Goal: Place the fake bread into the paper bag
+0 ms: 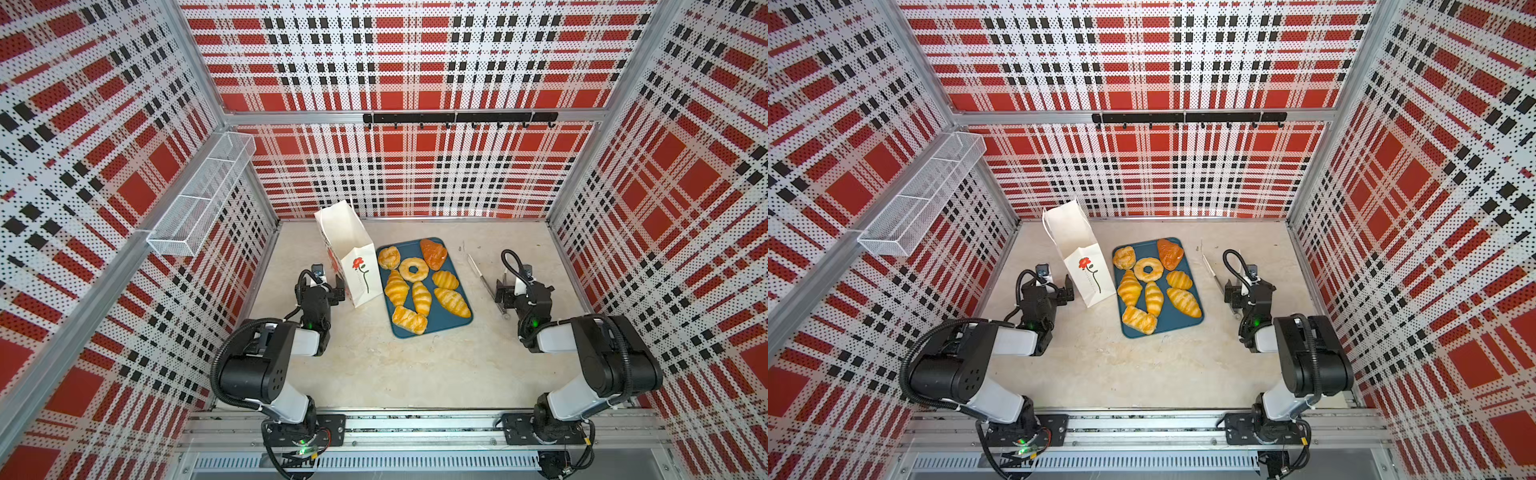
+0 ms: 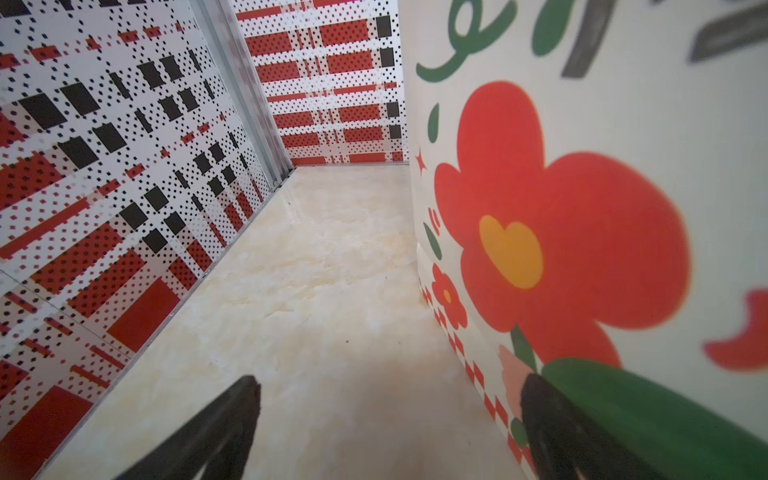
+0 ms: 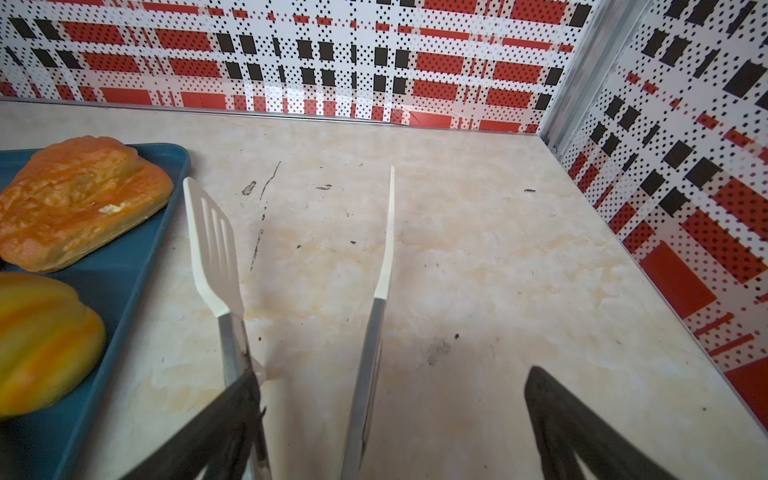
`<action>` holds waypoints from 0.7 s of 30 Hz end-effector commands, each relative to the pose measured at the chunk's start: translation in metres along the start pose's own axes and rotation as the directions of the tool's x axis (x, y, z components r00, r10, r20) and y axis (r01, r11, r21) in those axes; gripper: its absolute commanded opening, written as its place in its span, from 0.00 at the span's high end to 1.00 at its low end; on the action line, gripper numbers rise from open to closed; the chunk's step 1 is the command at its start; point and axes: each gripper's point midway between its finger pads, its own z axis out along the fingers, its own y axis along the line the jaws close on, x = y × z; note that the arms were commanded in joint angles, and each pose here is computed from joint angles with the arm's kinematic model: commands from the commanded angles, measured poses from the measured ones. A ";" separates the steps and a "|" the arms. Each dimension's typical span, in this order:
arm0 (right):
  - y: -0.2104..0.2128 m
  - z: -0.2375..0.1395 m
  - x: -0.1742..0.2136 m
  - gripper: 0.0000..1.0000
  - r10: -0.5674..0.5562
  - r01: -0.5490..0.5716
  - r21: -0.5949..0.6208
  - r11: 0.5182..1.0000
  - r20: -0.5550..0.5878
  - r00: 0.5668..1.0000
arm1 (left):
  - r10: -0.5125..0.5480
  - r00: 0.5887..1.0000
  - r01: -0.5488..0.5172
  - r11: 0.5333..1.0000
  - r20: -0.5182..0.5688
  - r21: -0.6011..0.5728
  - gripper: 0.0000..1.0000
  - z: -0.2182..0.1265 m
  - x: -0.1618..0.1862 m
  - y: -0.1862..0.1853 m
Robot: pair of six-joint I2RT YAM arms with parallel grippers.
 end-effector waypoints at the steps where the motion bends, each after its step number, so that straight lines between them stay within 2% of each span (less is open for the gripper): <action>1: -0.002 0.002 -0.018 0.00 0.010 -0.011 0.003 1.000 0.057 0.998 | -0.007 1.000 0.007 1.000 0.026 -0.006 0.01 0.000 -0.006 0.000; 21: -0.002 0.003 -0.017 0.00 0.012 -0.012 0.004 1.000 0.054 0.998 | -0.017 1.000 0.017 1.000 0.018 0.014 0.01 0.003 -0.006 0.001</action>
